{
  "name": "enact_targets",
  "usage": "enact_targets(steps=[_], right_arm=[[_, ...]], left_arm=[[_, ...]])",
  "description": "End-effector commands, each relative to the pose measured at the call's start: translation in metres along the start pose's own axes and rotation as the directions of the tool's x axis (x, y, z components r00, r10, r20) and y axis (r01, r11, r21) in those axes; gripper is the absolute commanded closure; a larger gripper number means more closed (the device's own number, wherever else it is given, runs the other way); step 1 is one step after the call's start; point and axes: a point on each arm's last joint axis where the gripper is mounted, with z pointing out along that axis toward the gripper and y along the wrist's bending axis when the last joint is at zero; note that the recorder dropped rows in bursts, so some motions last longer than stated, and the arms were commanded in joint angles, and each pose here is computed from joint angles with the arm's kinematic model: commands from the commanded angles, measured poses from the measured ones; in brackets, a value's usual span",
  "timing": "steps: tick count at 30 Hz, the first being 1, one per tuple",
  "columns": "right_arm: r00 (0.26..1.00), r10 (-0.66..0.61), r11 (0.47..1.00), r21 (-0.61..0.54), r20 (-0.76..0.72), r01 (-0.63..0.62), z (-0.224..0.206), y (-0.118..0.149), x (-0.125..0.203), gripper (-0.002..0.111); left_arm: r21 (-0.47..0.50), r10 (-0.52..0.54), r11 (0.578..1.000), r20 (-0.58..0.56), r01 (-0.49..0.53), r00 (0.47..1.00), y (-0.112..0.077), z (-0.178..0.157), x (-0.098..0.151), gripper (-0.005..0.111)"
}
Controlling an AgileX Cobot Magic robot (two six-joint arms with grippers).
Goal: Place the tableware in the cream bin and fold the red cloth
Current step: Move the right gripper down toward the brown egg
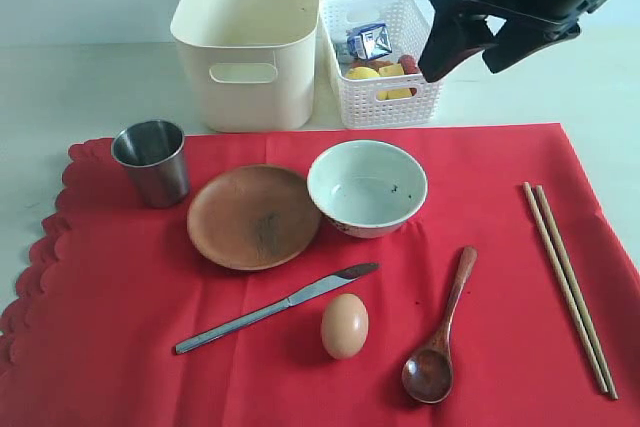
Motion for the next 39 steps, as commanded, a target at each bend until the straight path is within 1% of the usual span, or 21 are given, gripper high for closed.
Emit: enact_targets(steps=[1,5,10,17,26,34,39], right_arm=[[0.998,-0.039,0.999,0.025,0.044,0.038,-0.007,0.008,0.016,0.037],[0.993,-0.111,0.994,0.013,0.038,0.11,-0.004,0.031,0.028,0.037],[0.979,-0.204,0.979,-0.013,-0.007,0.204,0.007,0.058,0.042,0.037],[0.968,-0.241,0.969,0.033,-0.063,0.244,0.034,0.073,0.063,0.037],[0.958,-0.275,0.961,0.008,-0.074,0.277,0.054,0.096,0.083,0.037],[0.951,-0.304,0.952,-0.007,-0.058,0.305,0.064,0.111,0.093,0.037],[0.939,-0.332,0.943,-0.026,-0.096,0.331,0.076,0.12,0.098,0.037]], left_arm=[[0.003,-0.007,1.0,0.007,0.007,1.0,0.0,0.0,0.0,0.107],[0.003,-0.007,1.0,0.007,0.007,1.0,0.0,0.0,0.0,0.107],[0.003,-0.007,1.0,0.007,0.007,1.0,0.0,0.0,0.0,0.107],[0.003,-0.007,1.0,0.007,0.007,1.0,0.0,0.0,0.0,0.107],[0.003,-0.007,1.0,0.007,0.007,1.0,0.0,0.0,0.0,0.107],[0.003,-0.004,1.0,0.007,0.004,1.0,0.0,0.0,0.0,0.107],[0.003,-0.004,1.0,0.007,0.004,1.0,0.0,0.0,0.0,0.107]])
